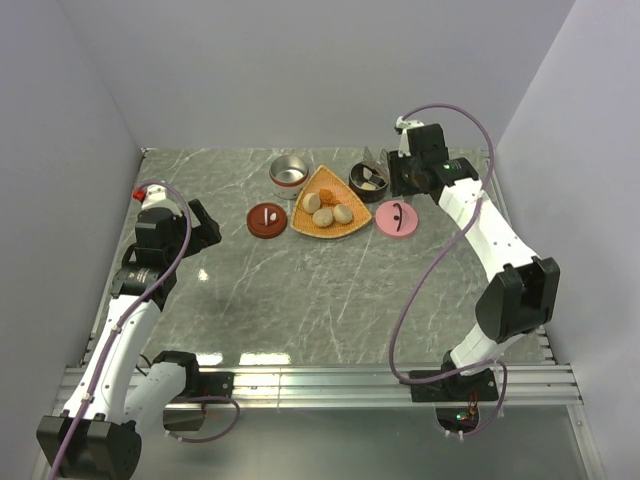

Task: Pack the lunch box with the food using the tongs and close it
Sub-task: Place the food into the lunch box, then pick up the food using the clamp

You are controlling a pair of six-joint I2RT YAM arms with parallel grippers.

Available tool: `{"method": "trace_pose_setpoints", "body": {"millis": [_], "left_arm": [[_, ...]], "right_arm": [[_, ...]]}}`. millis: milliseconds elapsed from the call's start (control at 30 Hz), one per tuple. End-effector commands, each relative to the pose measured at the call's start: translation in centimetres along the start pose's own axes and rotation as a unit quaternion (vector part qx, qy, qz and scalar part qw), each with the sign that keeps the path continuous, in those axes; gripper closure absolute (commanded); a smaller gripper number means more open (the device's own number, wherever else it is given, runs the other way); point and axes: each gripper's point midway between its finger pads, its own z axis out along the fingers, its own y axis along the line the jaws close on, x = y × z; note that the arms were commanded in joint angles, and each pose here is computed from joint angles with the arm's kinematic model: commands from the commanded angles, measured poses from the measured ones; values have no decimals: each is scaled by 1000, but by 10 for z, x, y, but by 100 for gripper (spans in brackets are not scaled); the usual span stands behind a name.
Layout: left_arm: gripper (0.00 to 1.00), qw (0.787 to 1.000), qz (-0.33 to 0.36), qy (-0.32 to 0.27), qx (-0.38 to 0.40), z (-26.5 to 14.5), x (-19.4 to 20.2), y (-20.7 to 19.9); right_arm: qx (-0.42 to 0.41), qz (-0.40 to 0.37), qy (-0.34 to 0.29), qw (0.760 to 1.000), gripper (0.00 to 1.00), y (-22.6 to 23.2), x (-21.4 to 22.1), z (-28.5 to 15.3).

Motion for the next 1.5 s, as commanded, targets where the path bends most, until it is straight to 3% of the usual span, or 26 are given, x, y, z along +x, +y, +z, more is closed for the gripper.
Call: {"method": "trace_pose_setpoints", "body": {"millis": [0,300,533,1033,1467], "left_arm": [[1,1000,-7,-23,9,0,-12,-5],[0,1000,-12,-15,9,4,-8,-5],[0,1000,-12,-13,11,4,-7,-5],[1,998,19,-18,63,14,-30,-33],[1,998,19,-6,63,14,-21,-33]], "right_arm": [[-36,22,-57,998,54,13,-19,-33],[-127,-1,-46,991,54,95,14,-57],[-167,-7,-15,986,55,145,31,-50],[-128,-17,-1,992,57,144,36,-41],[-104,-26,36,994,58,146,45,-17]]}}
